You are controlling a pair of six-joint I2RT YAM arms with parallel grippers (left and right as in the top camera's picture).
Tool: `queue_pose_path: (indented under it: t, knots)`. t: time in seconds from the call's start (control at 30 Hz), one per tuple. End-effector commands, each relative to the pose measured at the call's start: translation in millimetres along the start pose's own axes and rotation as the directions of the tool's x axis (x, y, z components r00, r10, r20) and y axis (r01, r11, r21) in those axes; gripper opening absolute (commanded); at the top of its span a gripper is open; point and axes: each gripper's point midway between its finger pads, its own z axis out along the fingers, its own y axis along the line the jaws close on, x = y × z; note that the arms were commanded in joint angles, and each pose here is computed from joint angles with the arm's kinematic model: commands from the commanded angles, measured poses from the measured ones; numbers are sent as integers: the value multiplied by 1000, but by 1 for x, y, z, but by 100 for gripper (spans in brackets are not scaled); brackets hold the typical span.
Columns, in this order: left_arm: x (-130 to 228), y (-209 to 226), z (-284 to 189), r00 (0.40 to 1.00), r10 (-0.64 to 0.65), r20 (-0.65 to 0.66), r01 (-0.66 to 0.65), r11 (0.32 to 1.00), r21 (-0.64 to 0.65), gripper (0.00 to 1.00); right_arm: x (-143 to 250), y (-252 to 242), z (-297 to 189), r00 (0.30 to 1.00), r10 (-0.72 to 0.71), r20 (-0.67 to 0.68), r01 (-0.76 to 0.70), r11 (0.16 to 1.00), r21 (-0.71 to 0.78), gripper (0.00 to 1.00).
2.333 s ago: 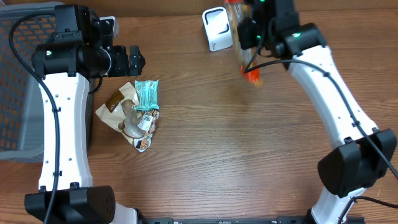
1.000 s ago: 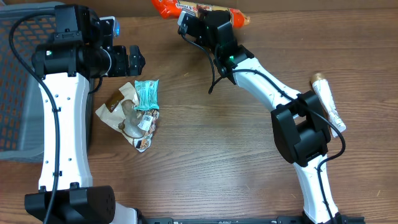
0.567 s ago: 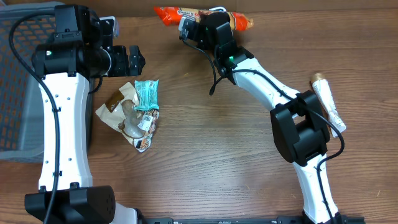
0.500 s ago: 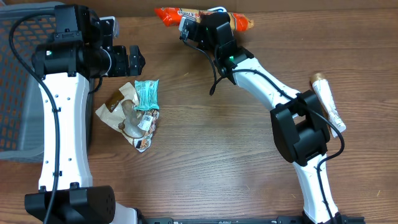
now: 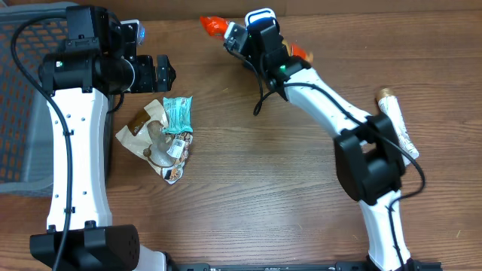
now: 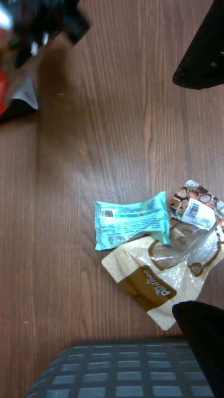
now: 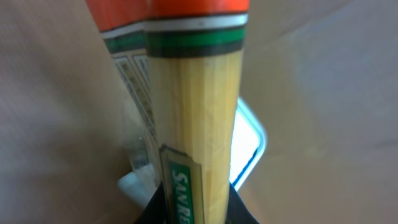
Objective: Scan the item barcode
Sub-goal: 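Raise spaghetti pack to the scanner with right gripper, then move spaghetti pack right and place it beside the tube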
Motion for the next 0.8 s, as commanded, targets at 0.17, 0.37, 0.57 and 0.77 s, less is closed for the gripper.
queue_pose_path:
  t: [0.17,0.37,0.57,0.77]
  knots:
    - [-5,-3,-4,1000,4,18,-4,1000,2,100,-15,-85,-187,797,604,-4,-604,797,-34,4]
    - [-5,-3,-4,1000,4,18,-4,1000,2,100,103,-44,-205,521,725,-451,-774,624,109,4]
    - [-5,-3,-4,1000,4,18,-4,1000,2,100,197,-27,-208,349,676,-649,-693,652,306,4]
    - [-5,-3,-4,1000,4,18,-4,1000,2,100,254,-24,-200,269,647,-714,-582,699,414,4]
